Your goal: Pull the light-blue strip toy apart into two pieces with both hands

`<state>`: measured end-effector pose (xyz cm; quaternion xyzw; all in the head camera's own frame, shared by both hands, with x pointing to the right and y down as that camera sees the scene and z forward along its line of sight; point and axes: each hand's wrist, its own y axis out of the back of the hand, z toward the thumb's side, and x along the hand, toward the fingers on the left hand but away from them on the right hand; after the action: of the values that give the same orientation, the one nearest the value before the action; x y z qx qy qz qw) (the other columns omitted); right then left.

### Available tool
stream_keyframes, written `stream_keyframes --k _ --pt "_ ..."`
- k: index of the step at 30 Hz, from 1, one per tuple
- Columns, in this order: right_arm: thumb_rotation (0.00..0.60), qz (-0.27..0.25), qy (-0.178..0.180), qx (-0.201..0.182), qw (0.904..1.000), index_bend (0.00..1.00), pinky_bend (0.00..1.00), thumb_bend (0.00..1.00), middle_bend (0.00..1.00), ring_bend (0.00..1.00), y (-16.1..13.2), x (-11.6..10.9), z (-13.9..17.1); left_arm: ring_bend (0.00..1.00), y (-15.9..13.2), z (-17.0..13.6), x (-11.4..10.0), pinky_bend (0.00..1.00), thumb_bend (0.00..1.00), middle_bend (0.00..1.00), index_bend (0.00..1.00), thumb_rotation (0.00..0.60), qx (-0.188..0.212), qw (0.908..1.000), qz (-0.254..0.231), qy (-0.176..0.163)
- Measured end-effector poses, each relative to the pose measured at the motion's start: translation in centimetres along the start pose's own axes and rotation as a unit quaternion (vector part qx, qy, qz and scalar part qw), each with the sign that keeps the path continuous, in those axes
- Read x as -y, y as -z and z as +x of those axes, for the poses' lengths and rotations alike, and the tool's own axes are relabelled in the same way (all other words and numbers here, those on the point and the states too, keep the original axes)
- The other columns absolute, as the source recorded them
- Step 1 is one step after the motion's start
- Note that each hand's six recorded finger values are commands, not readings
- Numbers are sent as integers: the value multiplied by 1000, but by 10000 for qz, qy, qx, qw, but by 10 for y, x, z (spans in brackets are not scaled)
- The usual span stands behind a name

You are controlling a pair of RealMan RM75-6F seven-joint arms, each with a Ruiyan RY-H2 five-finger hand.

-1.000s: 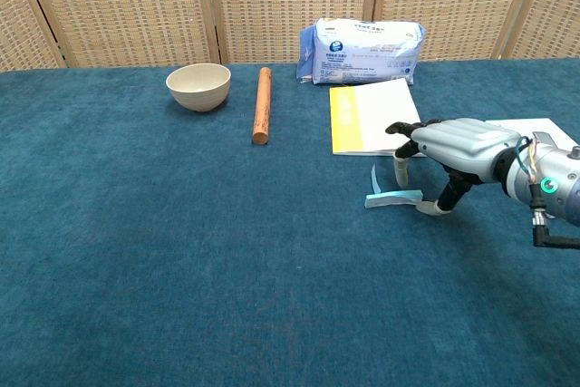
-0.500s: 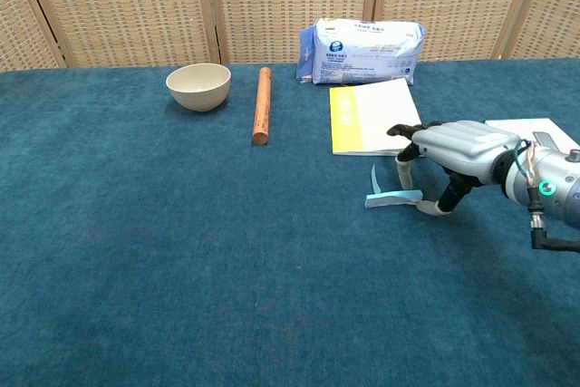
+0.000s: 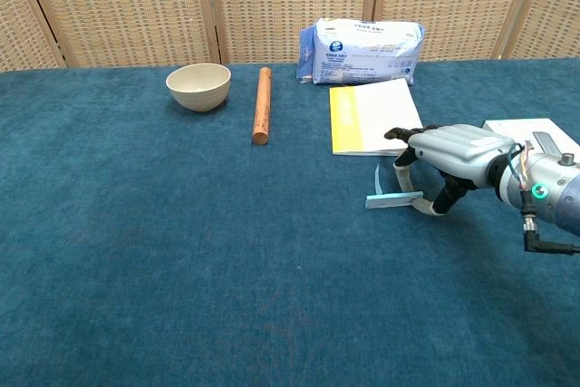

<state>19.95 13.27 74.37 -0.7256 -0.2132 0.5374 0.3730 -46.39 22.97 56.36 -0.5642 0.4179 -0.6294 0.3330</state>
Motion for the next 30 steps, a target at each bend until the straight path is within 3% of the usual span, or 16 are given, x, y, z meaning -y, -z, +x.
stream_keyframes --k 10,18,20,26,30 --pt "600 0 129 -57 9999 584 0 517 0 0 -1 -6 2 0 -1 1 0 0 0 0 0 600 26 10000 11 14" --pt "600 61 532 -487 9974 597 0 517 0 0 -15 -28 14 10 -9 19 -7 12 0 0 0 600 277 9991 290 -168" --pt "600 46 633 -652 9959 597 0 517 0 0 -22 -36 18 80 -15 28 -11 53 0 29 0 600 447 9977 399 -313" --pt "600 32 856 -1059 9907 605 0 517 0 0 -47 -60 25 388 -46 58 -27 214 0 316 2 600 1377 9848 453 -959" --pt "600 60 980 -1255 9872 608 0 517 0 0 -65 -75 23 678 -77 83 -33 496 0 617 144 600 2032 9714 426 -1150"
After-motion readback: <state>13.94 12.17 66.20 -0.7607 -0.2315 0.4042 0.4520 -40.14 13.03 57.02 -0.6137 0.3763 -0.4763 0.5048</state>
